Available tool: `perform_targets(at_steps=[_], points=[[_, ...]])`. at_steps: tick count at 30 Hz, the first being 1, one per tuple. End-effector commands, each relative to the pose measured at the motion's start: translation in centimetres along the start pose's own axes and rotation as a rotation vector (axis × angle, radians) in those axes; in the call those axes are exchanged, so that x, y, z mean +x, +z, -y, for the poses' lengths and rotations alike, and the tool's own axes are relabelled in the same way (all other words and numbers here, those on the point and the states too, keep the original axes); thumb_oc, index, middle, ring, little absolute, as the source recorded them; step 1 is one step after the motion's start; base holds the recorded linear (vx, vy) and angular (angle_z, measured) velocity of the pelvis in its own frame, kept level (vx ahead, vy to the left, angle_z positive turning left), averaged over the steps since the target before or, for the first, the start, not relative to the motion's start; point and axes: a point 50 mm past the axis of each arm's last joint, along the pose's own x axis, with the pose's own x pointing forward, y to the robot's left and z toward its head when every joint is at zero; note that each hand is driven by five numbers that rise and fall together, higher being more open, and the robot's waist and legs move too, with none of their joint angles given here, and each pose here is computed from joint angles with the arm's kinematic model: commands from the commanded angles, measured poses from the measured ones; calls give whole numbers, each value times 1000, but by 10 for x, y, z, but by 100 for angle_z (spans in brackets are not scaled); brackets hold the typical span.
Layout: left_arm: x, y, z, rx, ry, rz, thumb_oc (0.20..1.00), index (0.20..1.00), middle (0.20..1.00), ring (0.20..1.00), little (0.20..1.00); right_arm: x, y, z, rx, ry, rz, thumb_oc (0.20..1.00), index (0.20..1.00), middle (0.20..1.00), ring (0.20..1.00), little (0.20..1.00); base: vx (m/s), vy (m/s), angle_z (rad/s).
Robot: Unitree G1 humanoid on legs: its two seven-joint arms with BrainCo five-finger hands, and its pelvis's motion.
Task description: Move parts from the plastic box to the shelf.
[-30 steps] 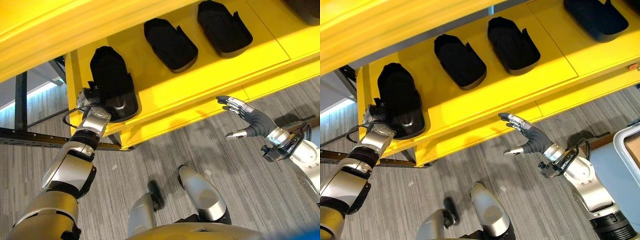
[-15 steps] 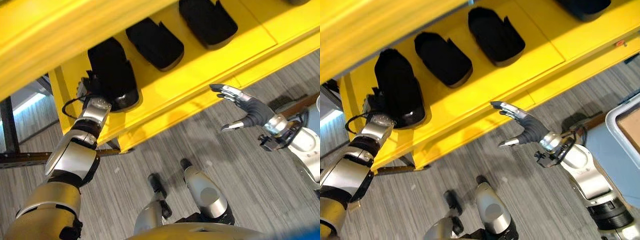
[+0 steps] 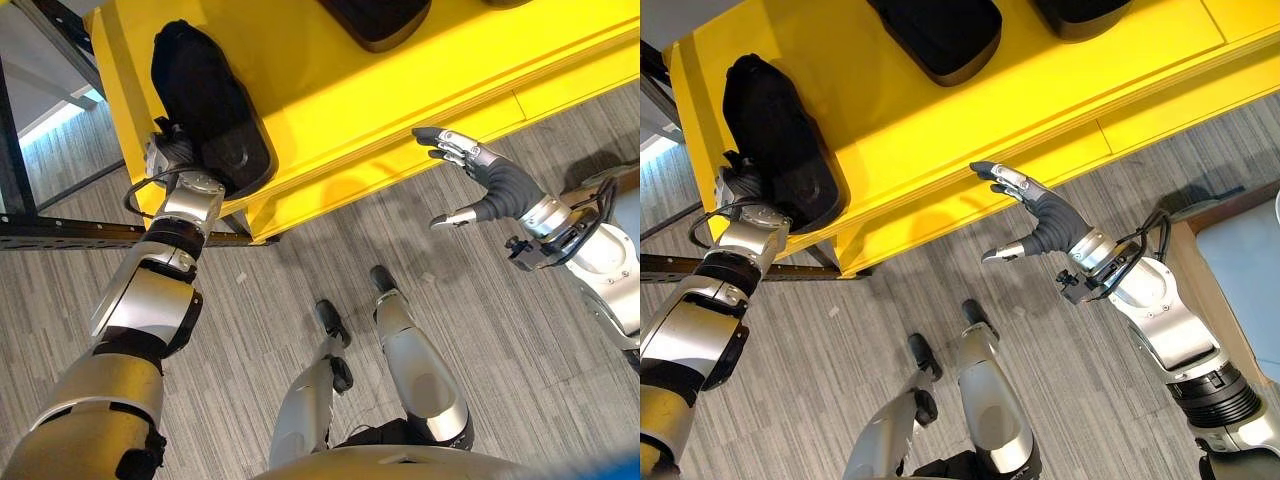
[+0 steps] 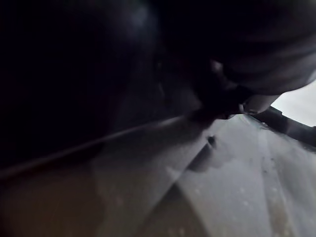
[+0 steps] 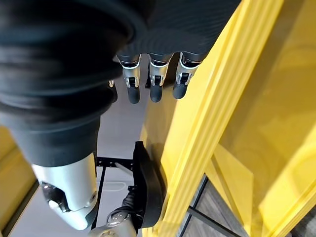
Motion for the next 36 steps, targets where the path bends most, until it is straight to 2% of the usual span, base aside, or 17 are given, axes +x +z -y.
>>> perform_targets(at_steps=[1, 15, 20, 26, 31, 36], points=[[17, 5, -37, 1, 176, 22, 200, 200, 200, 200, 200, 1, 15, 6, 21, -65, 102, 1000, 1000, 1000, 1000, 1000, 0, 0, 0], [22, 60, -74, 75, 368, 140, 200, 200, 200, 200, 200, -2, 12, 21, 1, -67, 57, 1000, 1000, 1000, 1000, 1000, 57, 70, -5], [27, 63, -90, 58, 418, 108, 200, 200, 200, 200, 200, -6, 11, 25, -4, -66, 46, 1000, 1000, 1000, 1000, 1000, 91, 71, -9], [31, 68, -106, 121, 481, 117, 200, 200, 200, 200, 200, -10, 12, 30, -3, -59, 40, 1000, 1000, 1000, 1000, 1000, 81, 51, -3], [33, 69, -114, 101, 499, 84, 200, 200, 200, 200, 200, -13, 12, 32, 2, -57, 41, 1000, 1000, 1000, 1000, 1000, 62, 39, -11], [34, 69, -122, 161, 533, 61, 200, 200, 200, 200, 200, -15, 11, 31, 11, -58, 47, 1000, 1000, 1000, 1000, 1000, 43, 20, -3]])
